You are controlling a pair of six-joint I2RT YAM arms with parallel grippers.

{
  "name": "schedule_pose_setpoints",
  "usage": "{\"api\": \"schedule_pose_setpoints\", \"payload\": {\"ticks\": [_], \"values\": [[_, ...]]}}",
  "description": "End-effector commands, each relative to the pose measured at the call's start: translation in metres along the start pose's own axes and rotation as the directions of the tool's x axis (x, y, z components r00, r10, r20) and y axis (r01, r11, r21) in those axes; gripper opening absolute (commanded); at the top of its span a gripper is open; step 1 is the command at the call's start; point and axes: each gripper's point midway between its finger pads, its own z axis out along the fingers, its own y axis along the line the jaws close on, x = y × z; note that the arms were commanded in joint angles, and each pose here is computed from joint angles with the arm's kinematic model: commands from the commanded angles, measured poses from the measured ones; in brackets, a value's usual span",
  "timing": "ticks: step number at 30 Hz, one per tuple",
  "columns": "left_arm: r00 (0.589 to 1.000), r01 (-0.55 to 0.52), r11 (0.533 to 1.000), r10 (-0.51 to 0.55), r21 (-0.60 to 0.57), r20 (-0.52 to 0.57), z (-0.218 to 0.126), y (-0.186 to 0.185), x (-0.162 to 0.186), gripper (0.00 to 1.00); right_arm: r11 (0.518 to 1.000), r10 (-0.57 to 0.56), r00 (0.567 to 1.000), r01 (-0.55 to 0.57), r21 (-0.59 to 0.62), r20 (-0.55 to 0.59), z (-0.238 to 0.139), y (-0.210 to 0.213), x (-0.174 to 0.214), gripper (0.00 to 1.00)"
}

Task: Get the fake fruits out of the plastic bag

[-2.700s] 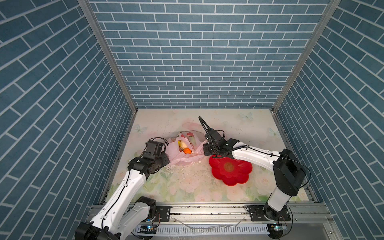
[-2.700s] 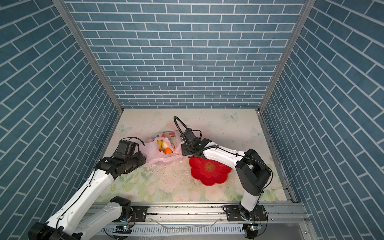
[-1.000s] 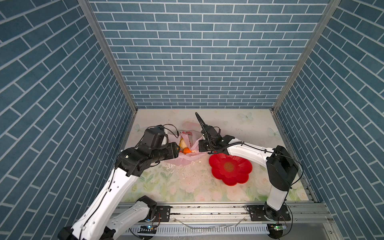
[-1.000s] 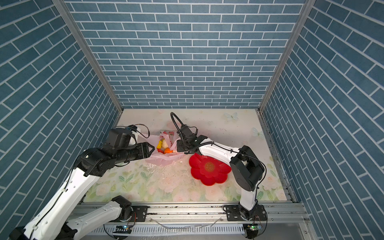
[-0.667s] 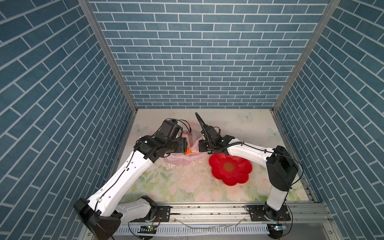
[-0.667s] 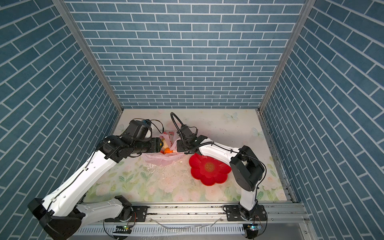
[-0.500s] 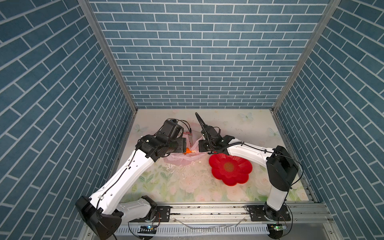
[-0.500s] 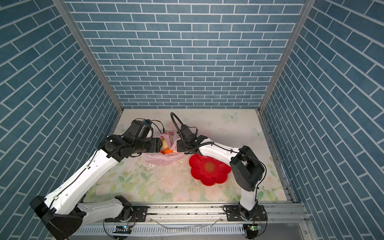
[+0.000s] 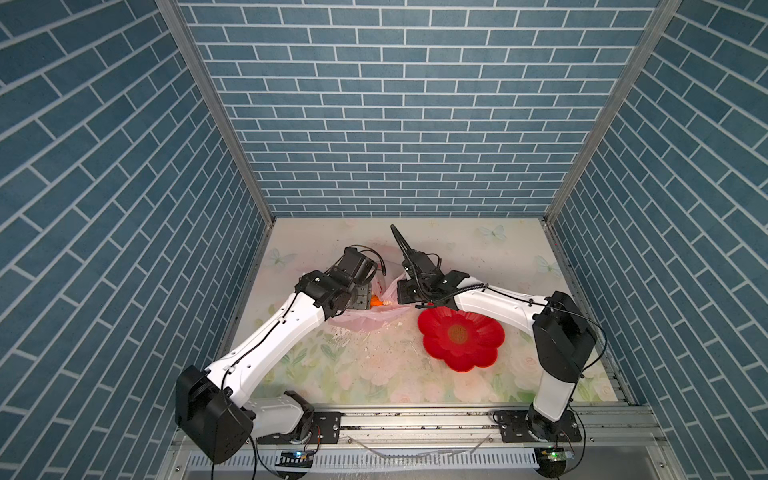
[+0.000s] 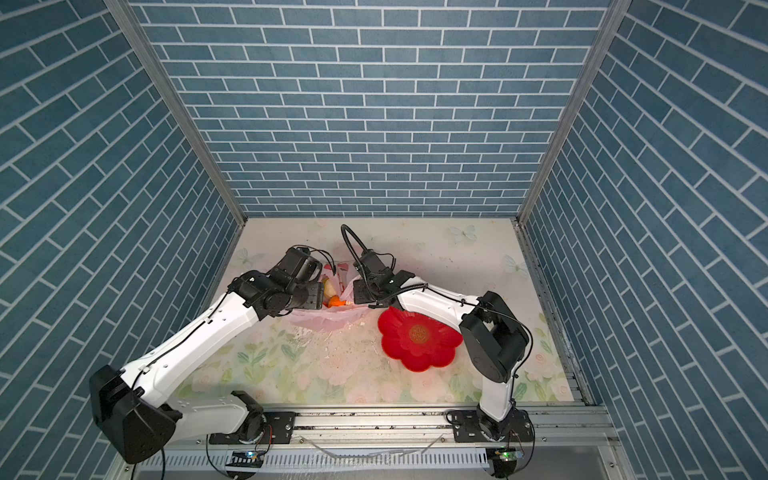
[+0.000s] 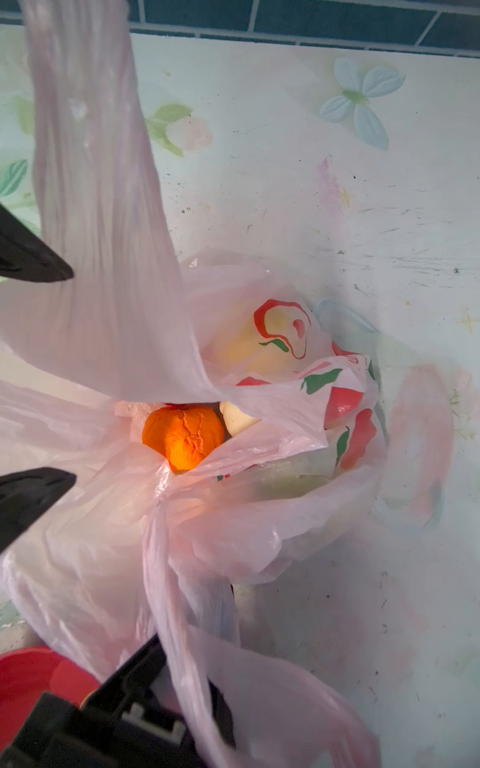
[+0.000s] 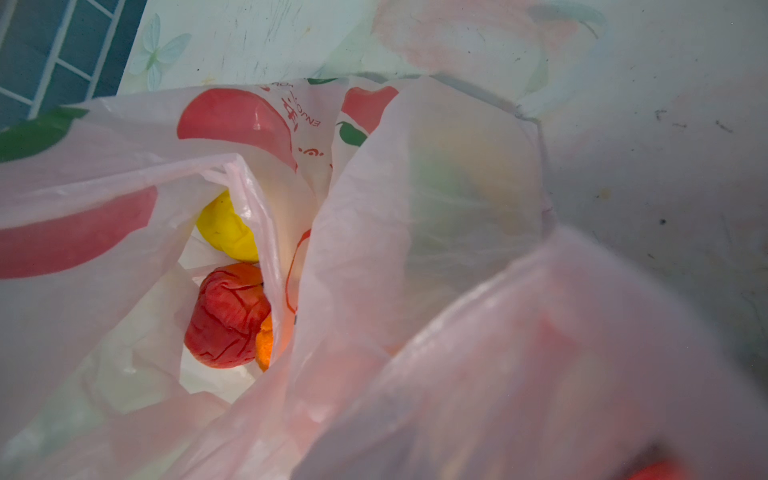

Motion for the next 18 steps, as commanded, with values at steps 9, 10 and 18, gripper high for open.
{"api": "schedule_pose_setpoints", "payload": {"ticks": [9,10,18], "values": [[1.0,0.017,0.998,-0.017,-0.068,-0.008,0.016,0.017,0.014,0.71,1.0,0.027,0.999,-0.026,-0.008,0.032,-0.007,0.004,-0.008,0.02],[1.0,0.021,0.997,-0.021,-0.068,-0.005,0.019,0.017,0.014,0.7,1.0,0.027,0.999,-0.027,-0.007,0.032,-0.007,0.004,-0.008,0.03],[0.999,0.043,0.997,-0.043,-0.067,0.006,0.037,0.018,0.008,0.47,1.0,0.024,0.999,-0.024,-0.017,0.04,-0.008,0.005,-0.008,0.03]]}}
